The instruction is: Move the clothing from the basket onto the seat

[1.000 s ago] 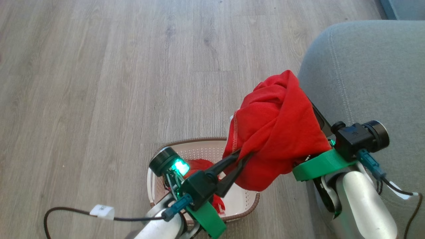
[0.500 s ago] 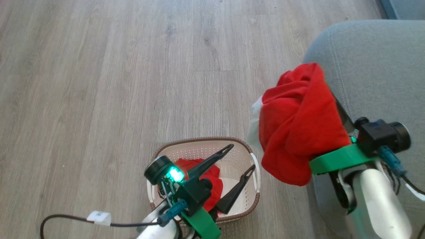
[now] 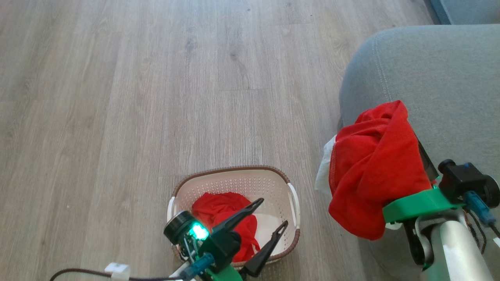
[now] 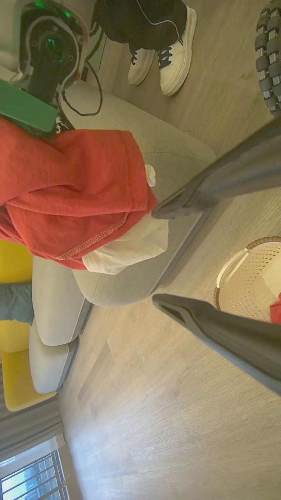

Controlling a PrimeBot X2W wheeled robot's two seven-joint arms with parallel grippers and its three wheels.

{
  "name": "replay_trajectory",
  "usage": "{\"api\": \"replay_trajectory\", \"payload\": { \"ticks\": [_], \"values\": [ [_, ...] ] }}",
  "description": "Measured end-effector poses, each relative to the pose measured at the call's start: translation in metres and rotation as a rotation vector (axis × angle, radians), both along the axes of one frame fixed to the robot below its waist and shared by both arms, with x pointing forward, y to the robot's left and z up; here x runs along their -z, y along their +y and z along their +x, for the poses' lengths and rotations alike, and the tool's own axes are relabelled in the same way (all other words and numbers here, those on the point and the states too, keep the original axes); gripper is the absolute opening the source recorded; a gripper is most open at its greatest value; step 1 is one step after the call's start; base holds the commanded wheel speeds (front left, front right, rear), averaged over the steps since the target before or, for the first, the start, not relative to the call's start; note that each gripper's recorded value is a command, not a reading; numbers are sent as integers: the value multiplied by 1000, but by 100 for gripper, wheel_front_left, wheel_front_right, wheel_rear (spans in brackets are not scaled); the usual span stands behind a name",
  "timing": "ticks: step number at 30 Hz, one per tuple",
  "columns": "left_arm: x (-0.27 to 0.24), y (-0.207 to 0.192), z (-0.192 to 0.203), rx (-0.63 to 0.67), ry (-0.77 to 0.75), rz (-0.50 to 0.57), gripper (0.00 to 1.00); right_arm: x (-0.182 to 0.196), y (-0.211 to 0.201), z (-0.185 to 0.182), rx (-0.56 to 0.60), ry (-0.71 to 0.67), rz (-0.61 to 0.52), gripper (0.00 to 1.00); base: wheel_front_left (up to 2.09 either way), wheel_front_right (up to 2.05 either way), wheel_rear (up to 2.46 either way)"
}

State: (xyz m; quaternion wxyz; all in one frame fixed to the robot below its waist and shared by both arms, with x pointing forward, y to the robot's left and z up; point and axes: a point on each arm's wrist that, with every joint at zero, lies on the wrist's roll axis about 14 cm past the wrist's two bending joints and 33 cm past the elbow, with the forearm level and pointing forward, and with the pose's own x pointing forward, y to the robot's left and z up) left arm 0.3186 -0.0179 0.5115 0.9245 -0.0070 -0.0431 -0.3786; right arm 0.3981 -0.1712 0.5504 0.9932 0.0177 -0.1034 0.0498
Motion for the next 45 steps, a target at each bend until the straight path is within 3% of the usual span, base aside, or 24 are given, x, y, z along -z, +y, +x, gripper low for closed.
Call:
{"api": "replay_trajectory", "payload": {
  "ticks": [19, 32, 45],
  "values": [
    [0, -15, 4, 39, 16, -28, 100, 1, -37, -16, 110, 3, 6, 0, 0, 0, 0],
    [0, -69, 0, 241, 22, -54, 100, -8, -112, -58, 348, -15, -22, 0, 0, 0, 0],
    [2, -132, -22, 493, 21, -80, 100, -7, -185, -141, 643, 21, -58, 0, 0, 0, 0]
  ]
}}
